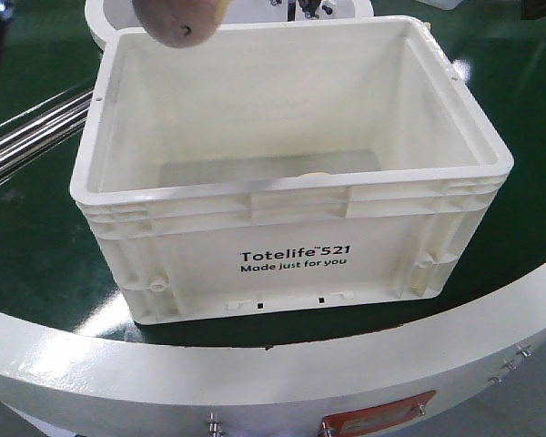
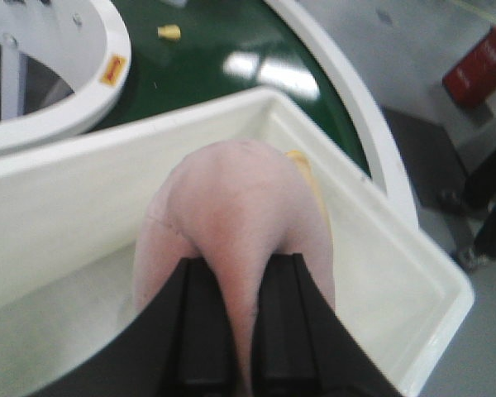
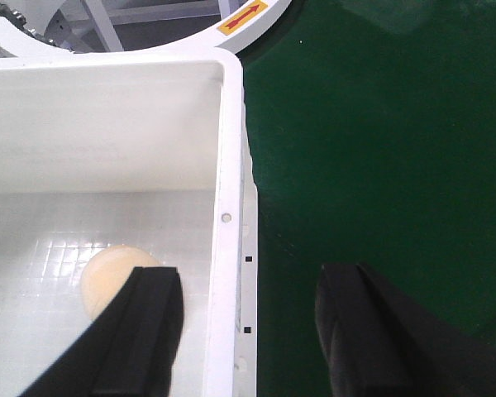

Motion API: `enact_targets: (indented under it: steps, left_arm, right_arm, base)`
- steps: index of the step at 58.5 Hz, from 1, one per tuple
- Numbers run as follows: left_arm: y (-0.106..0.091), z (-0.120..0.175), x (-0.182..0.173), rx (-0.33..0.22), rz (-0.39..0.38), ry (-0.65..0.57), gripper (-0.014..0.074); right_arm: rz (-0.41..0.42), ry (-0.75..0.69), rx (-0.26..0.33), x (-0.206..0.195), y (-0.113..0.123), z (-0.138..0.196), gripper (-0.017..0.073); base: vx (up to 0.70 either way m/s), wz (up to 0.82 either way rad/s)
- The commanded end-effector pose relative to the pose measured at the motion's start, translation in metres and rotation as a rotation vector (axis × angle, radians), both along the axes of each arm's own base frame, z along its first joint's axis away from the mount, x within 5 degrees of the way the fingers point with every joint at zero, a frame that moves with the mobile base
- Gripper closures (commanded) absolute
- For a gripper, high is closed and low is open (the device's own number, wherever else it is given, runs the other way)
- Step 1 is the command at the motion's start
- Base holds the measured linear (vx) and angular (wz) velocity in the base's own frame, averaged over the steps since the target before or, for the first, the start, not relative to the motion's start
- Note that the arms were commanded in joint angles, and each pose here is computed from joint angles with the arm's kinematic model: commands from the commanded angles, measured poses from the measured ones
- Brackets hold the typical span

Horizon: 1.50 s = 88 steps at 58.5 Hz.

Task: Place moving items into box and shelve
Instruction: 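Lift the pink ball over the tote and drop it inside, then move both grippers over the tote's two short rims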

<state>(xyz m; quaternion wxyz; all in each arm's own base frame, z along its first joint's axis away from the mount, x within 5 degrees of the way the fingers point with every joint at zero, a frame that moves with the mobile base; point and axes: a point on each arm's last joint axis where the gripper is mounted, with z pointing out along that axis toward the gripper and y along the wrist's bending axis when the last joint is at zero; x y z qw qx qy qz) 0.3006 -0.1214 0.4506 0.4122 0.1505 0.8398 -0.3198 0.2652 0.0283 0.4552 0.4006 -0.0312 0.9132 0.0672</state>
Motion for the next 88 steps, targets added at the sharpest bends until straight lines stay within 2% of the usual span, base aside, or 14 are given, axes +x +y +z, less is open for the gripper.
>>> enact_targets:
  steps: [1, 12, 23, 32, 41, 52, 58, 62, 66, 69, 75, 80, 82, 88]
  left_arm:
    - [-0.008, 0.009, -0.001, -0.018, -0.003, -0.051, 0.0594]
    - [-0.019, -0.015, 0.016, 0.019, -0.033, 0.026, 0.0594]
    - [-0.022, -0.026, 0.027, 0.009, -0.013, 0.065, 0.0585]
    - [-0.022, -0.03, 0.031, 0.02, -0.011, 0.071, 0.0532]
    - [-0.022, -0.03, 0.031, 0.019, -0.011, 0.071, 0.0403]
    - [-0.022, -0.03, 0.031, 0.019, -0.01, 0.073, 0.0123]
    - [-0.024, -0.029, 0.03, -0.008, -0.016, 0.082, 0.0004]
    - [-0.026, -0.027, 0.029, -0.05, -0.026, 0.094, -0.0029]
    - [-0.028, -0.024, 0.028, -0.087, -0.034, 0.101, -0.0025]
    - [-0.028, -0.021, 0.027, -0.093, -0.038, 0.097, -0.0015]
    - [-0.026, -0.011, 0.026, -0.065, -0.033, 0.061, 0.0019]
    - [-0.02, -0.002, 0.024, -0.025, 0.016, 0.054, 0.0047]
    - [-0.017, 0.002, 0.023, 0.001, 0.038, 0.058, 0.0056]
    - [-0.004, 0.009, 0.018, 0.125, 0.123, 0.09, 0.0073]
  right_arm:
    - [-0.007, -0.103, 0.011, -0.008, -0.002, 0.02, 0.0124]
    - [-0.006, -0.076, 0.005, -0.009, -0.002, 0.018, 0.0124]
    - [-0.005, -0.067, 0.004, -0.01, -0.002, 0.017, 0.0124]
    - [-0.005, -0.066, 0.004, -0.01, -0.002, 0.017, 0.0124]
    - [-0.004, -0.065, 0.004, -0.01, -0.002, 0.017, 0.0124]
    - [-0.004, -0.065, 0.005, -0.01, -0.002, 0.017, 0.0124]
    - [-0.004, -0.065, 0.005, -0.01, -0.002, 0.017, 0.0124]
    - [-0.004, -0.066, 0.005, -0.01, -0.002, 0.017, 0.0124]
    - [-0.002, -0.068, 0.011, -0.01, -0.001, 0.017, 0.0124]
    - [0.001, -0.074, 0.021, -0.009, 0.0, 0.018, 0.0124]
    - [0.025, -0.078, 0.056, -0.009, 0.003, 0.018, 0.0124]
    - [0.043, -0.085, 0.091, -0.005, 0.007, 0.018, 0.0124]
    - [0.049, -0.083, 0.099, -0.004, 0.008, 0.017, 0.0124]
    - [0.071, -0.093, 0.107, -0.001, 0.01, 0.017, 0.0124]
  base:
    - [0.0, 0.0]
    - [0.0, 0.0]
    - [0.0, 0.0]
    - [0.0, 0.0]
    - [0.0, 0.0]
    - [0.0, 0.0]
    - [0.0, 0.0]
    - [0.0, 0.0]
    - [0.0, 0.0]
    - [0.0, 0.0]
    - [0.0, 0.0]
    - [0.0, 0.0]
    - [0.0, 0.0]
    - [0.0, 0.0]
